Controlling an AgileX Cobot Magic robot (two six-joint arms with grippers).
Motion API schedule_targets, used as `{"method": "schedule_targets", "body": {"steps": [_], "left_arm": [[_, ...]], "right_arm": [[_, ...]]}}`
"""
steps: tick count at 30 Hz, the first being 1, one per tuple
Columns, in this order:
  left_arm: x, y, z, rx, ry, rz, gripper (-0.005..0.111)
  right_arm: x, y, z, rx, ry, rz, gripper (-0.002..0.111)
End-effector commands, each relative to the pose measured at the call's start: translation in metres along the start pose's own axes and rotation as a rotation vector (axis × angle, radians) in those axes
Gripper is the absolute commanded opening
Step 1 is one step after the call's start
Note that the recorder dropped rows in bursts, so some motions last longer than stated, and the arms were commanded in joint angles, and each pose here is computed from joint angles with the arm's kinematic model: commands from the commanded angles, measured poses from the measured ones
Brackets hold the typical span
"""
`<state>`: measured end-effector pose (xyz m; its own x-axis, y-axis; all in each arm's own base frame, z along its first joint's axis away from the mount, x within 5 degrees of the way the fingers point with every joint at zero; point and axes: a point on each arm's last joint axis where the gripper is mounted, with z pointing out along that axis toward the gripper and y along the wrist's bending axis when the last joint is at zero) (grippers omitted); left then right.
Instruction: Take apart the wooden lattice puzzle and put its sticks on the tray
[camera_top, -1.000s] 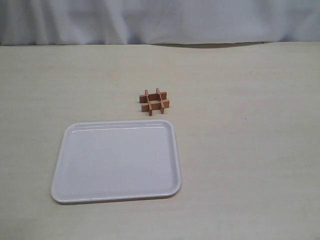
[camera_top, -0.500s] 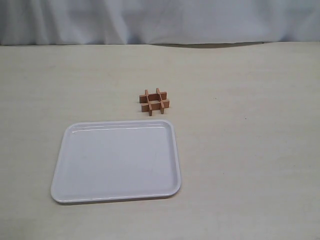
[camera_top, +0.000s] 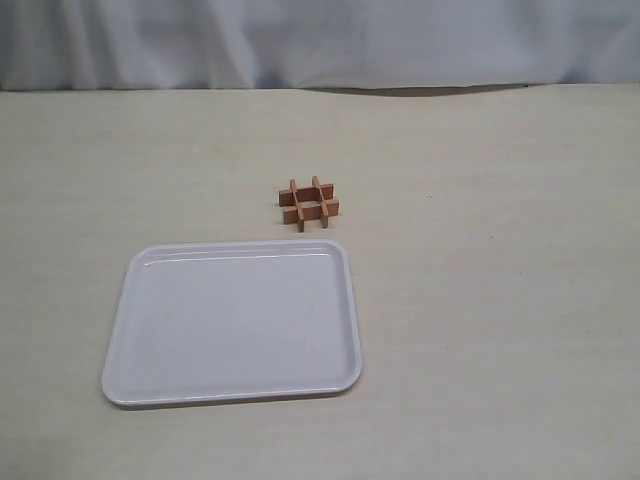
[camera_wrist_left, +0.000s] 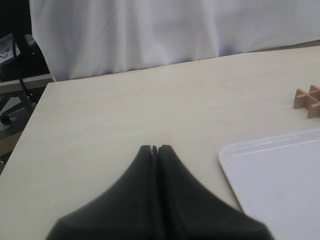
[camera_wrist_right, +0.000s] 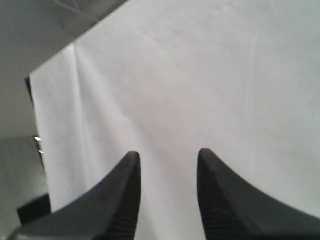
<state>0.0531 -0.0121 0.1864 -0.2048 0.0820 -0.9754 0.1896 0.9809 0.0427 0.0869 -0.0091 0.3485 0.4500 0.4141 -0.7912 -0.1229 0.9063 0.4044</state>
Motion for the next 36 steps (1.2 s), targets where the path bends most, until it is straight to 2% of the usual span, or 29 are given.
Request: {"method": "schedule_targets", "body": {"steps": [1,3,6,11,13,17,20,23,24,25,26,28,29,36], "left_arm": [[0.000,0.001,0.000,-0.012,-0.008,0.001,0.000],[0.000,0.001,0.000,-0.012,-0.008,0.001,0.000],[0.000,0.001,0.000,-0.012,-0.008,0.001,0.000],[0.000,0.001,0.000,-0.012,-0.008,0.001,0.000],[0.000,0.001,0.000,-0.012,-0.008,0.001,0.000],[0.000,0.001,0.000,-0.012,-0.008,0.001,0.000],[0.000,0.001,0.000,-0.012,-0.008,0.001,0.000],[0.000,0.001,0.000,-0.012,-0.008,0.001,0.000],[0.000,0.001,0.000,-0.012,-0.008,0.001,0.000],[0.000,0.001,0.000,-0.012,-0.008,0.001,0.000],[0.000,0.001,0.000,-0.012,-0.008,0.001,0.000],[0.000,0.001,0.000,-0.012,-0.008,0.001,0.000],[0.000,0.001,0.000,-0.012,-0.008,0.001,0.000],[0.000,0.001,0.000,-0.012,-0.008,0.001,0.000]], "right_arm": [[0.029,-0.024,0.052,0.104,0.210,-0.181,0.021],[0.050,-0.039,0.068,0.137,0.337,-0.312,0.015],[0.092,-0.070,0.081,0.232,0.652,-0.451,0.007],[0.145,-0.109,0.107,0.449,1.150,-0.402,0.005],[0.165,-0.114,0.116,0.494,1.337,-0.406,0.005],[0.211,-0.103,0.131,0.445,1.624,-0.475,0.005],[0.242,-0.075,0.141,0.328,1.657,-0.515,0.005],[0.277,-0.029,0.161,0.181,1.555,-0.458,0.006],[0.283,-0.021,0.164,0.157,1.541,-0.446,0.009],[0.295,-0.012,0.169,0.129,1.533,-0.437,0.020],[0.301,-0.008,0.171,0.122,1.535,-0.429,0.028],[0.320,-0.007,0.172,0.143,1.562,-0.378,0.055],[0.326,-0.009,0.172,0.143,1.567,-0.379,0.060],[0.344,-0.015,0.172,0.130,1.533,-0.367,0.061]]}}
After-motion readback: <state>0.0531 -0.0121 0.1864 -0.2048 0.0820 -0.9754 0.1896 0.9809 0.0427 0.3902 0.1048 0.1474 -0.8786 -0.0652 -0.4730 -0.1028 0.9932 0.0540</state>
